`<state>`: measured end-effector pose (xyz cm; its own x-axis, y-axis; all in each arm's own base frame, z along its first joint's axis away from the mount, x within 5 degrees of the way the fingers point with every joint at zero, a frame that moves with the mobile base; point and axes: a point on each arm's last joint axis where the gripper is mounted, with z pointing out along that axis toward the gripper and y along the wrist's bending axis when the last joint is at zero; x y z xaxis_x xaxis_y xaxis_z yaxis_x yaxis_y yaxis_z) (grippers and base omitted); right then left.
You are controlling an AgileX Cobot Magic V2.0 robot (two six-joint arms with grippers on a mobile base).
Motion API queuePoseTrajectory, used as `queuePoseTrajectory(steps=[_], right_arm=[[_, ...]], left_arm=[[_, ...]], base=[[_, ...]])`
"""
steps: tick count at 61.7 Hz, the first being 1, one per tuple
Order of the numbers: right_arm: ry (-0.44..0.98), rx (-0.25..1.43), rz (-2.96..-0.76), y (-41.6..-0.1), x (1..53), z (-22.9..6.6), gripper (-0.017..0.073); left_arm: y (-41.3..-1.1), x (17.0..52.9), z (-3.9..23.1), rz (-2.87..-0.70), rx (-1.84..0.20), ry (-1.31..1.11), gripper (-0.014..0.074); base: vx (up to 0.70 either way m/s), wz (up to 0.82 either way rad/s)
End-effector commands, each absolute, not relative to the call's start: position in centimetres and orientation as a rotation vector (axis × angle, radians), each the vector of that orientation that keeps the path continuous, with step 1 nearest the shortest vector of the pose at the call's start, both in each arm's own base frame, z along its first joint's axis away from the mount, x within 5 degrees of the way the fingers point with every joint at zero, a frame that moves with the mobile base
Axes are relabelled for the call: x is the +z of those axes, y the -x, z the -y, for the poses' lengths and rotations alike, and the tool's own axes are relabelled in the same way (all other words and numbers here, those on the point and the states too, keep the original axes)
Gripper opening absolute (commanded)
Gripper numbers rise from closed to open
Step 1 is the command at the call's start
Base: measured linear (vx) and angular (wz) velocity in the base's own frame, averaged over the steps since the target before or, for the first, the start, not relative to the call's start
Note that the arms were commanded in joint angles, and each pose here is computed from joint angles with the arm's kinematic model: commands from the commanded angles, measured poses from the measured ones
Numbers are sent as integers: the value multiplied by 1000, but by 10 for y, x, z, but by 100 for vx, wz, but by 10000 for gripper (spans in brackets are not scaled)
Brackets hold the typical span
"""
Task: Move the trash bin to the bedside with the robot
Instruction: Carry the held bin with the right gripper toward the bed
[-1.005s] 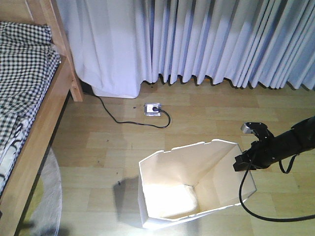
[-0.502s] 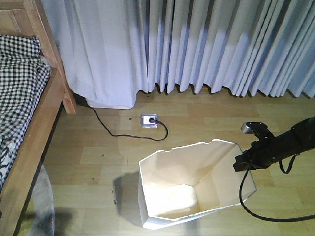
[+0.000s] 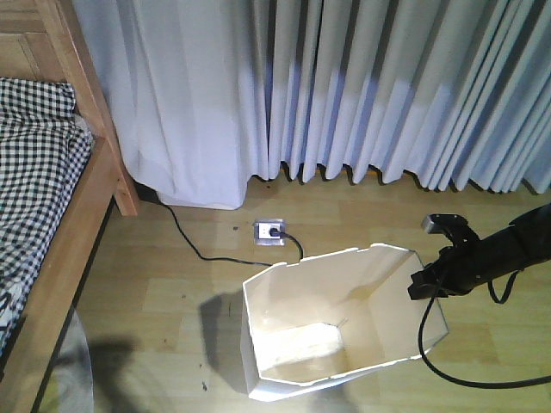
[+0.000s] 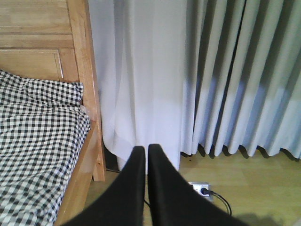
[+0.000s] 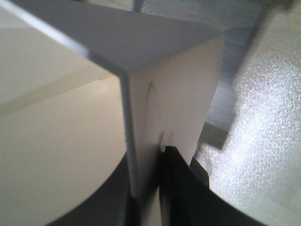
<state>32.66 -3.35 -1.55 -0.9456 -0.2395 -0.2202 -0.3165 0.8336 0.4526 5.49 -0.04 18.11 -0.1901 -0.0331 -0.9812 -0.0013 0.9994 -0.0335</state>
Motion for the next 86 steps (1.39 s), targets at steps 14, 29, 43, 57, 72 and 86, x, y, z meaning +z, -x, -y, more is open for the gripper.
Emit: queuePoseTrajectory(steps=[14,29,43,57,72,86], right_arm=[[417,969,-2729,-336,21,23,-5],[417,969,-2729,-336,21,23,-5],[417,969,-2729,-336,21,23,-5],[417,969,-2729,-336,21,23,-5],[417,969,-2729,-336,21,23,-5],[417,969,-2729,-336,21,23,-5]], left_arm=[[-55,182,0,-1696,-36,30,-6],[-55,182,0,-1696,-36,30,-6],[-55,182,0,-1696,-36,30,-6],[-55,182,0,-1696,-36,30,-6],[-55,182,0,-1696,-36,30,-6],[-55,182,0,-1696,-36,30,-6]], base=[[18,3],[18,-2],[17,-2],[15,1],[9,1],[3,0]])
